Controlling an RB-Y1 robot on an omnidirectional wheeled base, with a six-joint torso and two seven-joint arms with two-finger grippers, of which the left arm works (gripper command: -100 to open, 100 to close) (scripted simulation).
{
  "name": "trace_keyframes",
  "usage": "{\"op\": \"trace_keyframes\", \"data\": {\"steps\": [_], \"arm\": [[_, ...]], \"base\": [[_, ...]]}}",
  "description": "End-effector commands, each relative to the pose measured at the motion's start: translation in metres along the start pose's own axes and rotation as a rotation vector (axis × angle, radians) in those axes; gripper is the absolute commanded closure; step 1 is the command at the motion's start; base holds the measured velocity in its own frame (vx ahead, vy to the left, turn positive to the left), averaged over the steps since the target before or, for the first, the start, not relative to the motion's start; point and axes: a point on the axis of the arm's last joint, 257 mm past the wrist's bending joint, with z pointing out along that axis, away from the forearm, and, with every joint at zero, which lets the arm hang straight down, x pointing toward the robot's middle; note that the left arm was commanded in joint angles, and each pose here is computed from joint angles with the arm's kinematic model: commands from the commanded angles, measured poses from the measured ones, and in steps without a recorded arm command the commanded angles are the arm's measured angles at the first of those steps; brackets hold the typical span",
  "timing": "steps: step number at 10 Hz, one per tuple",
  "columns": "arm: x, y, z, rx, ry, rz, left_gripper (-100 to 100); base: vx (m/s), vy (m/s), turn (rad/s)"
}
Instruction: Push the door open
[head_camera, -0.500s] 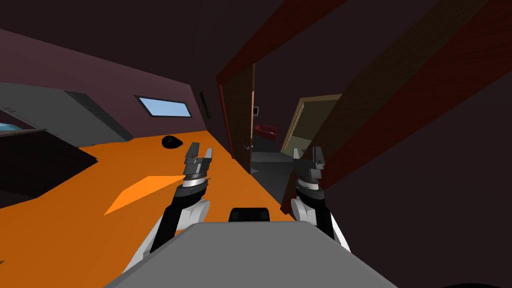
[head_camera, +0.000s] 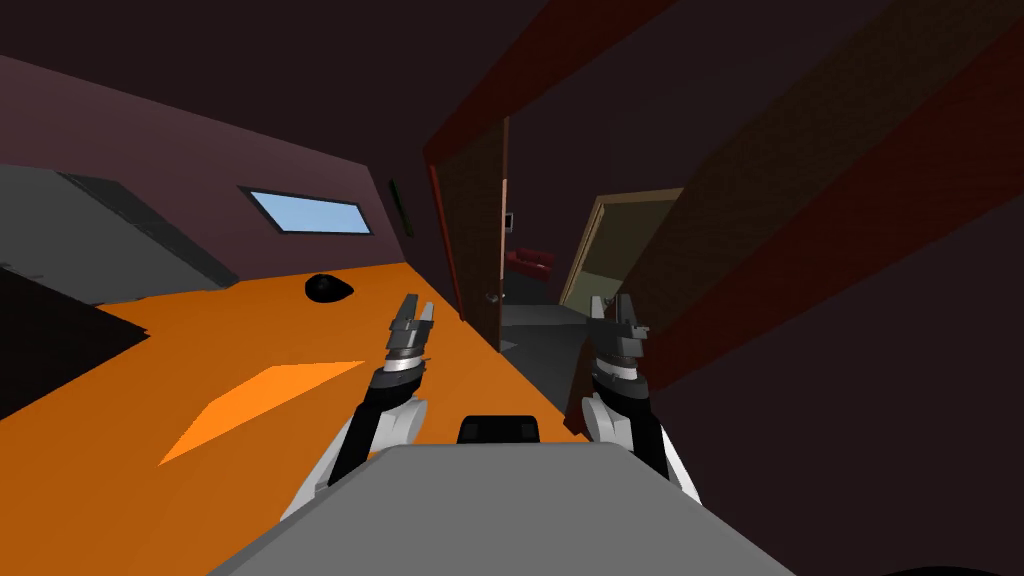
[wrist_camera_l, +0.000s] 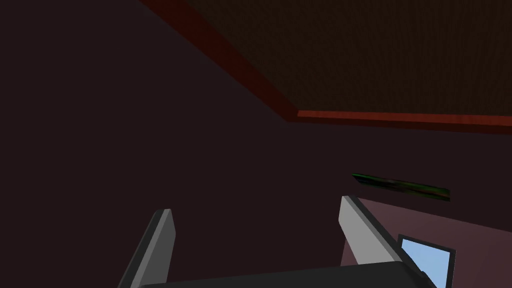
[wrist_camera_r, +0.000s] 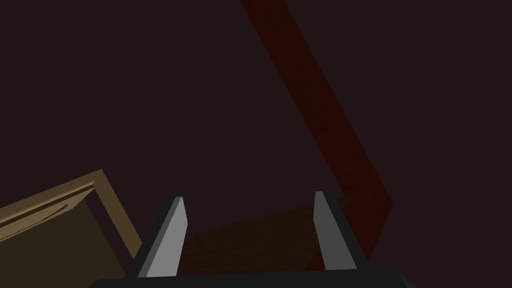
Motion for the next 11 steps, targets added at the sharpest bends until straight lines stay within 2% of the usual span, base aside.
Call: {"op": "trace_keyframes", "data": {"steps": [1,6,11], "arm": [[0.007,0.012,-0.0025,-0.022,0.013,-0.015,-100],[0.029,0.053,-0.0154,-0.089,0.051,-0.057,-100],[0.055,0.096,-0.0342,-0.167,0.096,-0.104,-100]], "base": [[0.12,0.066,-0.082],[0.094,0.07,-0.079],[0.092,0.079,-0.096]]}}
